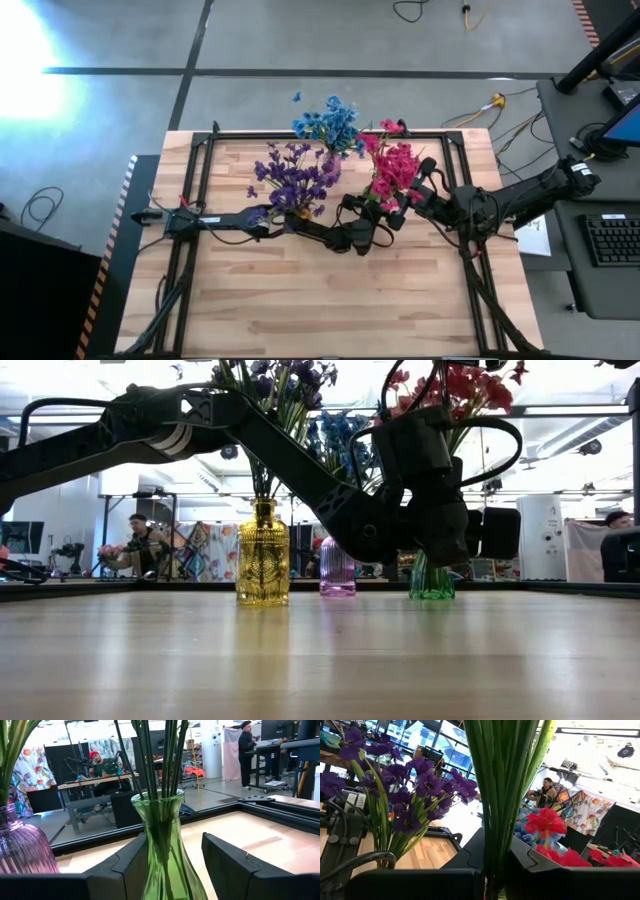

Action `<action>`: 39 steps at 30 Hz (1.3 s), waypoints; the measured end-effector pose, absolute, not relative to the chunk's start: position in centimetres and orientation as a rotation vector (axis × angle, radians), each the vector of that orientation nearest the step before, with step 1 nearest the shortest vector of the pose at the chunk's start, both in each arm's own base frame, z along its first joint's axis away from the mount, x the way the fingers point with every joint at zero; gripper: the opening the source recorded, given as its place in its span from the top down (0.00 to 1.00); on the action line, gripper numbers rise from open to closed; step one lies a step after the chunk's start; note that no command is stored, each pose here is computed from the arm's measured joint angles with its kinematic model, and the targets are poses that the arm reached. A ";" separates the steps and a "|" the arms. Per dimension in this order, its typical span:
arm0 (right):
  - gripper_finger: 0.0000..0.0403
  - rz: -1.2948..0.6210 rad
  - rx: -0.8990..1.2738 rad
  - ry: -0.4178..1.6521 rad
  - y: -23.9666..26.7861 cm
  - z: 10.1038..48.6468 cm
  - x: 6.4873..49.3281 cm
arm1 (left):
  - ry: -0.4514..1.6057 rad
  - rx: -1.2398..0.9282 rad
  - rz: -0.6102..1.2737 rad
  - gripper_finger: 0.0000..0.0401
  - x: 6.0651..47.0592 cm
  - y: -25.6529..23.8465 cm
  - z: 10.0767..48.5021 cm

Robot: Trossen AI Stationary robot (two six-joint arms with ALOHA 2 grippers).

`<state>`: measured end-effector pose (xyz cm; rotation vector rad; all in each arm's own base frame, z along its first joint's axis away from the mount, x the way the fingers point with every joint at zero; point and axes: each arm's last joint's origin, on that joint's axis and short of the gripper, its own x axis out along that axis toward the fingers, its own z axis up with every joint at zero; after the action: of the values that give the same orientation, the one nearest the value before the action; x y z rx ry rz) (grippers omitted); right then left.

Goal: Sort flowers into vase by color
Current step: Put the pink flowers into the green vase

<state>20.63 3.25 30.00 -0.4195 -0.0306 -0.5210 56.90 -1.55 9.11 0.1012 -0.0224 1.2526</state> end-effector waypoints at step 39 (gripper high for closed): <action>0.93 -0.634 -0.376 0.031 -0.7 28.5 22.5 | -0.015 0.107 1.253 0.57 56.9 -1.5 9.0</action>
<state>22.52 -0.70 28.47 -0.3756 0.0308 -0.6342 56.91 -1.55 9.04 0.1073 -0.0146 1.2532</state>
